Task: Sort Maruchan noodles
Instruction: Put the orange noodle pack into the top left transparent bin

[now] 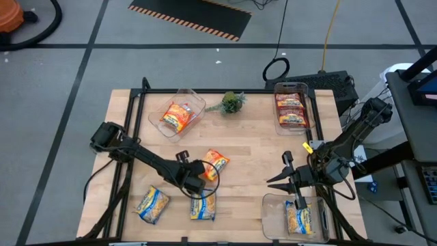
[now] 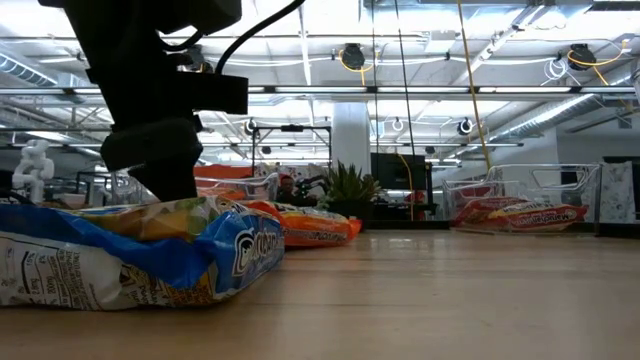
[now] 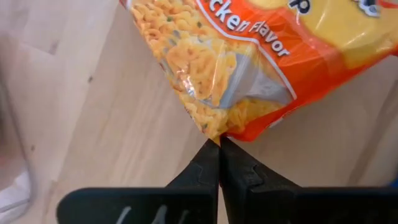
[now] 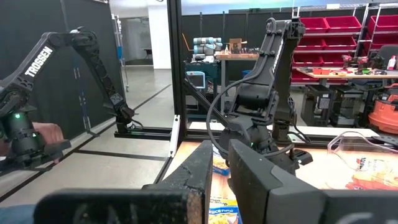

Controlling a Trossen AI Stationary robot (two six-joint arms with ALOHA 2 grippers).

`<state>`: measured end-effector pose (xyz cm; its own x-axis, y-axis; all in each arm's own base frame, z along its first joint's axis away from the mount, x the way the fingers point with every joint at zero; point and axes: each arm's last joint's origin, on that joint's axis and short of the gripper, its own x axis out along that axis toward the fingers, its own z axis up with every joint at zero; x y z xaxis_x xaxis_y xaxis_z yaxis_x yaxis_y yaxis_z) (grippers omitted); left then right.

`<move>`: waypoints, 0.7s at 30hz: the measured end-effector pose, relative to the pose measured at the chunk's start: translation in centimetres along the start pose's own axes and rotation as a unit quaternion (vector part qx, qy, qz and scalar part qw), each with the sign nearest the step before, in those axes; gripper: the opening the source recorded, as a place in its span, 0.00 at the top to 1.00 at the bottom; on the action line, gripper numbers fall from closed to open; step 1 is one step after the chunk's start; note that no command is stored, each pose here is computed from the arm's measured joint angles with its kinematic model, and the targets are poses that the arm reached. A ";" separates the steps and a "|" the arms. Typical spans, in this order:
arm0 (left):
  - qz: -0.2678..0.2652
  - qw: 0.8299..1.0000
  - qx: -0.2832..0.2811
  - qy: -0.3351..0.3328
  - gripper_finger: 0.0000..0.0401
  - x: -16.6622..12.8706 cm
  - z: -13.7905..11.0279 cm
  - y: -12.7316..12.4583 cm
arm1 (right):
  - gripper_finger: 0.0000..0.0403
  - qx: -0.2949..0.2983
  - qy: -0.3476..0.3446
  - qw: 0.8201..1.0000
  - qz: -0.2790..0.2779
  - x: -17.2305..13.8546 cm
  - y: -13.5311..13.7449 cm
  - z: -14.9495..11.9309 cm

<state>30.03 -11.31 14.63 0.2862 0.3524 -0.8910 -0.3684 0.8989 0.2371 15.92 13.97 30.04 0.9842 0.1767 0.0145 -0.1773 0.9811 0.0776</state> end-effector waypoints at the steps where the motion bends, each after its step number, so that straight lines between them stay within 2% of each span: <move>1: 0.005 1.000 0.002 0.002 0.99 0.0 -0.1 0.1 | 0.88 0.000 0.000 1.000 0.000 0.0 0.0 0.0; 7: 0.032 0.999 0.006 -0.006 0.99 -1.0 -0.1 0.9 | 0.88 -0.003 0.000 1.000 0.000 0.0 0.0 0.0; 11: 0.041 0.998 0.012 -0.038 0.99 -2.2 0.5 1.8 | 0.88 -0.010 0.008 1.000 0.000 0.0 0.0 -0.2; 21: 0.064 0.993 0.016 -0.102 0.99 -5.4 2.5 5.9 | 0.88 -0.036 0.049 0.998 -0.003 -0.1 -0.1 -1.1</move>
<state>28.57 -7.24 21.78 0.4137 0.5061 -0.7568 -0.3849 0.8505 0.3584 15.88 13.94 28.94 0.9812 0.1736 -0.0840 -0.1738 0.9848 0.0059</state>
